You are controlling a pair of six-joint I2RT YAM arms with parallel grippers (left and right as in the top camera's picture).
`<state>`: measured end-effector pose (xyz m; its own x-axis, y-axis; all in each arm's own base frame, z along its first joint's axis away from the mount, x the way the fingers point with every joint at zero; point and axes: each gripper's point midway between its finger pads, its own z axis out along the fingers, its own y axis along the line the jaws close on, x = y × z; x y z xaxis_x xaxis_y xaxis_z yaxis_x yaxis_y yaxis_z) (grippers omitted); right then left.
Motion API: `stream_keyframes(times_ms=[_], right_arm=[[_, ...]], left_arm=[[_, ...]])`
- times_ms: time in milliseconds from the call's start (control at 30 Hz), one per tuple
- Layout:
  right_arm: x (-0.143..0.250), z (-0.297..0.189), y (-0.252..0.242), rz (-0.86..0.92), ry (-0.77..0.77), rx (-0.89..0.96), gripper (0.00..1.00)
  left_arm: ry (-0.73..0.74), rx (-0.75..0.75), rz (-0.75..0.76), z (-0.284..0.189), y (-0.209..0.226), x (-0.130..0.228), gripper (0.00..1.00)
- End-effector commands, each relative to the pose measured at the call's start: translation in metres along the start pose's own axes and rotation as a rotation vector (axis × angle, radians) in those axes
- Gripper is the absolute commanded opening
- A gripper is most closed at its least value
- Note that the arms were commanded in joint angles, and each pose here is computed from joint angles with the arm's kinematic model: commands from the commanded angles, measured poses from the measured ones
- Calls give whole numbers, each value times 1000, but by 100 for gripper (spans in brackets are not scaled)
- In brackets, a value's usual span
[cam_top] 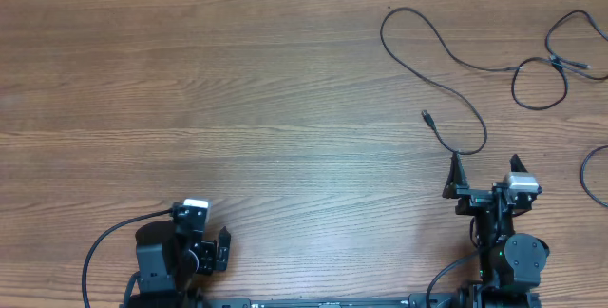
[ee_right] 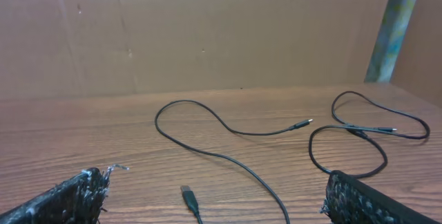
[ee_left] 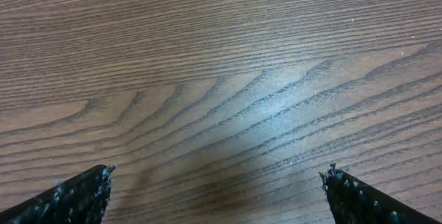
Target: Untangle cables
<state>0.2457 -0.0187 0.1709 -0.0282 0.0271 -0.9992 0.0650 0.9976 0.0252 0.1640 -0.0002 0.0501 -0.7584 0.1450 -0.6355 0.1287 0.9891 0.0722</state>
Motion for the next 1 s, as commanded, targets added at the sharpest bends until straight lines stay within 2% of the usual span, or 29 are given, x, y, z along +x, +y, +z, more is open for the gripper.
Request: stream_keyframes(times_ms=[0, 967], right_arm=[[2, 0, 0, -9, -4, 1, 100], [1, 0, 2, -8, -7, -10, 100]], left_arm=[[-9, 3, -16, 0, 0, -1, 99], [-9, 3, -16, 0, 0, -1, 99]])
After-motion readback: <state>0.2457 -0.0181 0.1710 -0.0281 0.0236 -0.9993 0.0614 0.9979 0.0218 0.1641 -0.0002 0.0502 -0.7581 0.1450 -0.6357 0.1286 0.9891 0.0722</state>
